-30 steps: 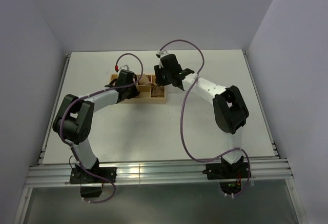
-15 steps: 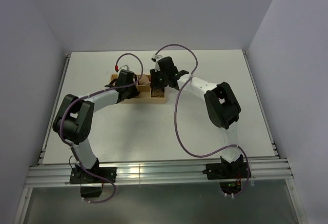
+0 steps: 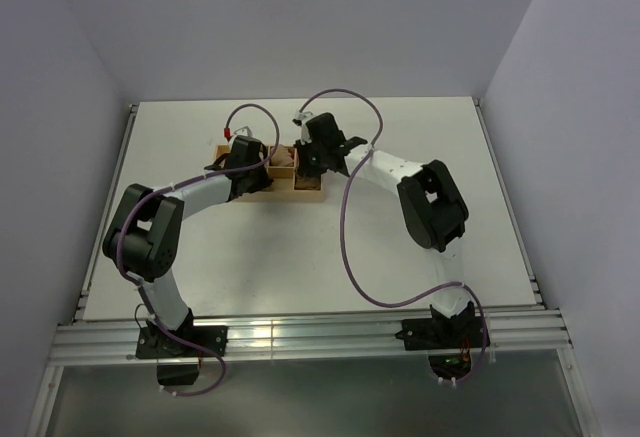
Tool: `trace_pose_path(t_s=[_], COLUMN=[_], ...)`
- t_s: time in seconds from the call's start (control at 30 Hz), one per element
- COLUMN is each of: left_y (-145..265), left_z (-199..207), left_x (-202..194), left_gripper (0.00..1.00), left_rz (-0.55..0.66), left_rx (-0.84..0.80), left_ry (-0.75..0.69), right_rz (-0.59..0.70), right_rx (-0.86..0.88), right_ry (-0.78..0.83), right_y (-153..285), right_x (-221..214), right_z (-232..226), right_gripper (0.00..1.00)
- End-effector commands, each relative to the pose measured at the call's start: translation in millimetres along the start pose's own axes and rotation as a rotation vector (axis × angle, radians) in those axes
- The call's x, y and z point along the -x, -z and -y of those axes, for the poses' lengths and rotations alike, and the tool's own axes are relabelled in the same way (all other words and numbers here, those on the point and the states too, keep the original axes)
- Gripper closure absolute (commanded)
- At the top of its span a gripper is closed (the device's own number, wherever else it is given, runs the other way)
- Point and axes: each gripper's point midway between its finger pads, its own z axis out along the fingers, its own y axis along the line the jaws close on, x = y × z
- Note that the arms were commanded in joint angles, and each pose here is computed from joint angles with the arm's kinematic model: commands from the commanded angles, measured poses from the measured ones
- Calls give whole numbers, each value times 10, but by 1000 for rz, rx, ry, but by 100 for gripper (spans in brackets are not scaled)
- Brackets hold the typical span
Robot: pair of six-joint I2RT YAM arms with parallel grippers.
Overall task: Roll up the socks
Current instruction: Place the sock in the storage box.
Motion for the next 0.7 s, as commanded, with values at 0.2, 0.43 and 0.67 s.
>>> trace_pose_path(t_s=[0.2,0.43,0.67], left_y=[44,60,91], left_z=[91,100,112], left_x=[128,102,129], left_gripper=[100,100,100], left_rz=[30,23,29], left_rx=[-25,-37,-46], left_ry=[48,53,59], right_rz=[-206,-271,-366], right_rx=[-26,-160,-329], right_ry=[-4,-61,-18], right_y=[-290,-288,-241], right_x=[-441,-551,-752], right_z=[4,194,371], right_gripper=[97,96,96])
